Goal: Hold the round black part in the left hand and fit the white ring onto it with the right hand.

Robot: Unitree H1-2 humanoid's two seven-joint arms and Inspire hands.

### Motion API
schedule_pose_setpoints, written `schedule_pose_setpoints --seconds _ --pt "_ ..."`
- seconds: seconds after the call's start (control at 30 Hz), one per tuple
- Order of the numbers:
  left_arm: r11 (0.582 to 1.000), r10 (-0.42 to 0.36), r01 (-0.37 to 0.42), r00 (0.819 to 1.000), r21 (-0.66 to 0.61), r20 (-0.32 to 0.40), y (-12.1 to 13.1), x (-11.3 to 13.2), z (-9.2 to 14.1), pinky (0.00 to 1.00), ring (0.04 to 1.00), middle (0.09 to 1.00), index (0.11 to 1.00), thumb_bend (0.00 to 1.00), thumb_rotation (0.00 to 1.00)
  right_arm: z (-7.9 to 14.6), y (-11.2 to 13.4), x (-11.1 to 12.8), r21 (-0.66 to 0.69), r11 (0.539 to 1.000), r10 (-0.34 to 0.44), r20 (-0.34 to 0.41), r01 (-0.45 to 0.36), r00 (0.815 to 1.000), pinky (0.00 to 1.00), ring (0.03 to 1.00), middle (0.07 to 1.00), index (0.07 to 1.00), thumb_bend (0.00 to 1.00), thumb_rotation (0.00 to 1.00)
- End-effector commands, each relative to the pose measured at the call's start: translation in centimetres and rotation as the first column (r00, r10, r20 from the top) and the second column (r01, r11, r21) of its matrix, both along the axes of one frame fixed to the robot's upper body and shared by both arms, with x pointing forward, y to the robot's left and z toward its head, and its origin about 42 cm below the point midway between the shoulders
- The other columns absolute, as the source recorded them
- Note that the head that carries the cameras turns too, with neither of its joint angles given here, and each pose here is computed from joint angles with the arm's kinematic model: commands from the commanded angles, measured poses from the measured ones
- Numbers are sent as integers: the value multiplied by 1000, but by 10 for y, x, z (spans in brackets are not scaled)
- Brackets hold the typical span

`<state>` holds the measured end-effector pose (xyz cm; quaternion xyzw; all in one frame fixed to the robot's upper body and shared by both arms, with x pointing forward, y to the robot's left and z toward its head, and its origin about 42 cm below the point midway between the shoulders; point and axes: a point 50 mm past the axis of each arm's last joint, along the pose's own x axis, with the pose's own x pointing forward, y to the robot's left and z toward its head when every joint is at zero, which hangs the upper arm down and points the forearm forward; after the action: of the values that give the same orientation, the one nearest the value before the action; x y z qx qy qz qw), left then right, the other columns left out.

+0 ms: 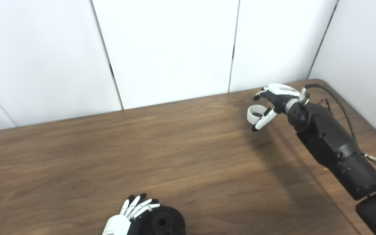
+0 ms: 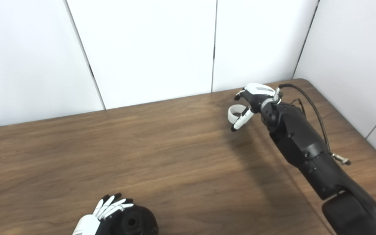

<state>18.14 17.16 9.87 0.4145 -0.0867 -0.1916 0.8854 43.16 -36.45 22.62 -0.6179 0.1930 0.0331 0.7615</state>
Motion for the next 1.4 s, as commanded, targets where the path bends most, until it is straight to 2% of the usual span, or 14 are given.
schedule_pose_setpoints --seconds 0.0,0.57,0.97,1.37 --pt "997 1 7 995 78 -98 4 -13 -18 1000 953 848 484 523 61 33 -4 12 -45 999 -4 88 8 996 1000 1000 994 851 908 273" --pt "997 6 1 996 72 -93 -1 -16 -13 1000 948 839 483 524 63 22 -6 17 -106 994 11 46 -6 999 1000 1000 994 849 871 331" --pt "997 4 2 997 73 -83 -2 -17 -11 1000 946 836 483 524 64 20 -4 20 -90 996 38 115 -28 993 992 988 953 769 832 265" --pt "997 -1 7 997 76 -84 -3 -17 -11 1000 950 838 483 523 66 18 -3 17 -82 996 50 123 -40 991 998 969 935 739 825 240"
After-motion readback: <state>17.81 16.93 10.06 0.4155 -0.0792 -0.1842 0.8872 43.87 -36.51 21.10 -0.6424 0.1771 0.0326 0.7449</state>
